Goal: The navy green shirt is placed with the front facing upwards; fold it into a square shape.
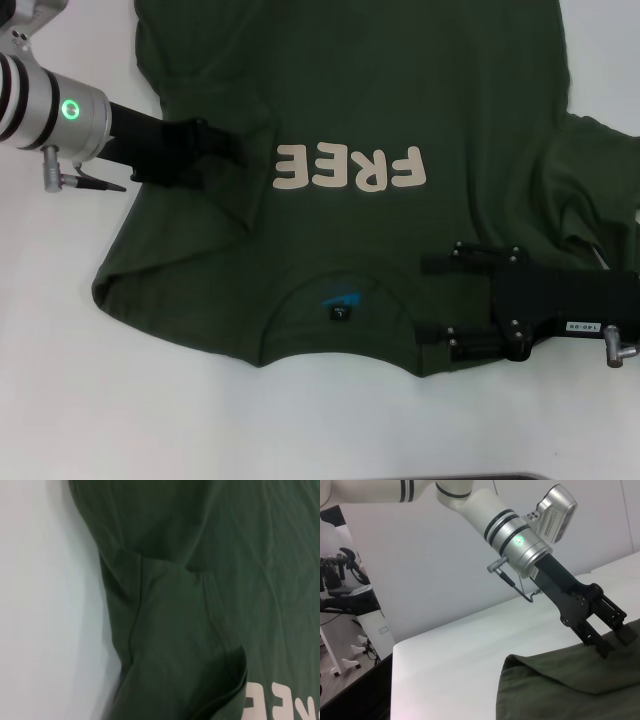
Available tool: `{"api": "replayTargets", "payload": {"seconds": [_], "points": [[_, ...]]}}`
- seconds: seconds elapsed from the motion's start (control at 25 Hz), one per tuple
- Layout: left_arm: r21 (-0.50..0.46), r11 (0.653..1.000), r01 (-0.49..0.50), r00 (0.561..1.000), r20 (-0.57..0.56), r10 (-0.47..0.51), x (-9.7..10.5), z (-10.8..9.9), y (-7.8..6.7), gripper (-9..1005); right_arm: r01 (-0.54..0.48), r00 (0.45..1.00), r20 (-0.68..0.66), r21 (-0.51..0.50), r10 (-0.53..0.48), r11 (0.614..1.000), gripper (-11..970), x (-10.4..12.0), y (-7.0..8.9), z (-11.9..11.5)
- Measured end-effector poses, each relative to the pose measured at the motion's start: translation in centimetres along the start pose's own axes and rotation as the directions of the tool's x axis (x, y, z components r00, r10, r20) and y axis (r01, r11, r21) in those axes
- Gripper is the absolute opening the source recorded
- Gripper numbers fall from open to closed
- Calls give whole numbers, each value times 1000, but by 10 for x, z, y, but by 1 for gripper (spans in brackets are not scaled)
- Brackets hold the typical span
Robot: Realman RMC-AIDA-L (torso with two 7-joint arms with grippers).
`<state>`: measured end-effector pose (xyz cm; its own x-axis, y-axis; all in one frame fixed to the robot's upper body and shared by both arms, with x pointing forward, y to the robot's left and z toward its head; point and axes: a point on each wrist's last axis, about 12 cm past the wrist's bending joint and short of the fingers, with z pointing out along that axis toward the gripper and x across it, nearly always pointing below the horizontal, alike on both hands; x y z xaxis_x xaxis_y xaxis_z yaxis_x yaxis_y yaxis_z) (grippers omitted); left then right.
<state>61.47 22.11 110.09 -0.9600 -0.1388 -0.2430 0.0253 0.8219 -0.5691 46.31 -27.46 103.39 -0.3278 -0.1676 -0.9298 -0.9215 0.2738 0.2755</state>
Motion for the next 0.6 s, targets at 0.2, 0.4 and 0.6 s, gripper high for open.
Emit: {"api": "replayTargets", "payload": {"seconds": [0.2,0.4,0.6], "points": [[-18,1000,-3,1000,5,3,-1,0,1,736,0,1000,1,1,0,1000,873,0,0,0],[-16,1000,-5,1000,4,5,-1,-1,0,736,0,1000,2,1,0,1000,873,0,0,0],[4,1000,-10,1000,-14,10,1,2,-4,736,-1,1000,7,5,1,1000,873,-1,0,-1]]}}
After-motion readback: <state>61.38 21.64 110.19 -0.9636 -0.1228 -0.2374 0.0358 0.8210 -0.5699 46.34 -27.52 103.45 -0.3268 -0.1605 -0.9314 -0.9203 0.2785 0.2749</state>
